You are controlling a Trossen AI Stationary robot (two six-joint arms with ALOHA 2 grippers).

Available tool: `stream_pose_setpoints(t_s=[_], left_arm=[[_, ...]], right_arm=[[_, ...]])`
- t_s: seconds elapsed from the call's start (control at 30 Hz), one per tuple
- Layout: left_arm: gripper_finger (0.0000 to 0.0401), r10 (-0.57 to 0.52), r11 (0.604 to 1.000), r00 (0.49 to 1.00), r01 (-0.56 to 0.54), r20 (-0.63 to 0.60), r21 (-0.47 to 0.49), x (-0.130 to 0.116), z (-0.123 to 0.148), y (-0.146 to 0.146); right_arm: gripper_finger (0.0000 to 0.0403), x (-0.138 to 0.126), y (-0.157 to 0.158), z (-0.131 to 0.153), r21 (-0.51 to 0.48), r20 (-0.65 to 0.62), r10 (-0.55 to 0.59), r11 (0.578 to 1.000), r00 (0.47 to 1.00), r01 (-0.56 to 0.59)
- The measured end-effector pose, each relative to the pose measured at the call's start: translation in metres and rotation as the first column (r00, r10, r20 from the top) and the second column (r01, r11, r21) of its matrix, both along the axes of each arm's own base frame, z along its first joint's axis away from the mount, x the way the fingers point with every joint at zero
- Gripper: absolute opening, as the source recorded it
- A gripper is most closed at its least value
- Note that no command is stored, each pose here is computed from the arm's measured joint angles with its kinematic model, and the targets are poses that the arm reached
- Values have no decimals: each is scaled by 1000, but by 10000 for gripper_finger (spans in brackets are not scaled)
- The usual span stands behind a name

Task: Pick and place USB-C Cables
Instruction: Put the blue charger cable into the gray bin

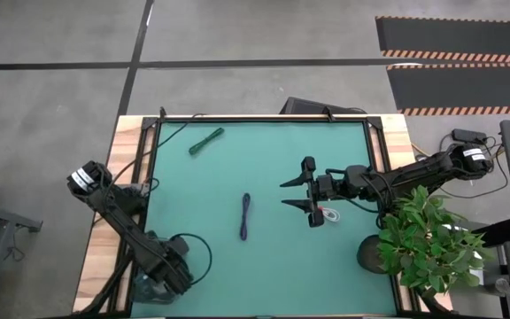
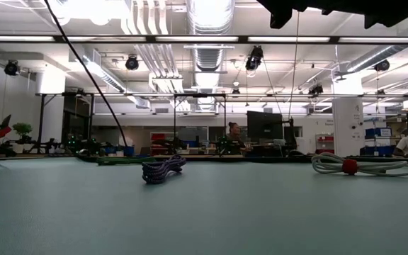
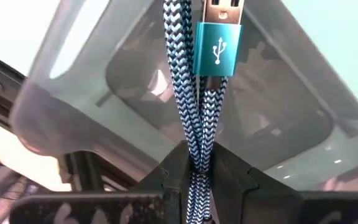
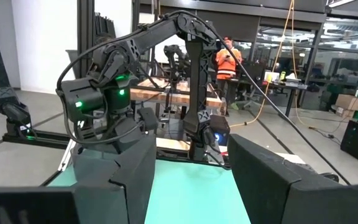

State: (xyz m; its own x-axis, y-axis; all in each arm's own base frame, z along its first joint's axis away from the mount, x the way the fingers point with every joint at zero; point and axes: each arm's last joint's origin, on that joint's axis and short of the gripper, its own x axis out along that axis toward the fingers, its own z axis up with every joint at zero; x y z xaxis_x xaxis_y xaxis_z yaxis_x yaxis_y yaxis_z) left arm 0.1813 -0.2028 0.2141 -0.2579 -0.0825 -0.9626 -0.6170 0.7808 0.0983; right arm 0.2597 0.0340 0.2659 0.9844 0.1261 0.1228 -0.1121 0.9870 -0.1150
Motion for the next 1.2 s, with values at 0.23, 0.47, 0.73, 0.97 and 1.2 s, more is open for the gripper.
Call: stream_pose_setpoints(t_s=[0.23,0.47,0.73,0.97,1.2], left_arm=[[35,45,999,999,-45,23,4,0,-1,-3],[35,86,996,996,-87,26,18,-1,-3,-4],[35,90,996,996,-90,20,28,-4,-4,-5],[35,102,993,993,-105,50,48,-3,-5,-5],[35,101,993,993,-104,55,55,-3,-5,-4]], right_arm=[[192,0,0,0,0,-3,0,1000,1000,0],[192,0,0,0,0,-3,0,1000,1000,0],[192,0,0,0,0,-3,0,1000,1000,0],[192,0,0,0,0,-3,0,1000,1000,0],[192,0,0,0,0,-3,0,1000,1000,0]])
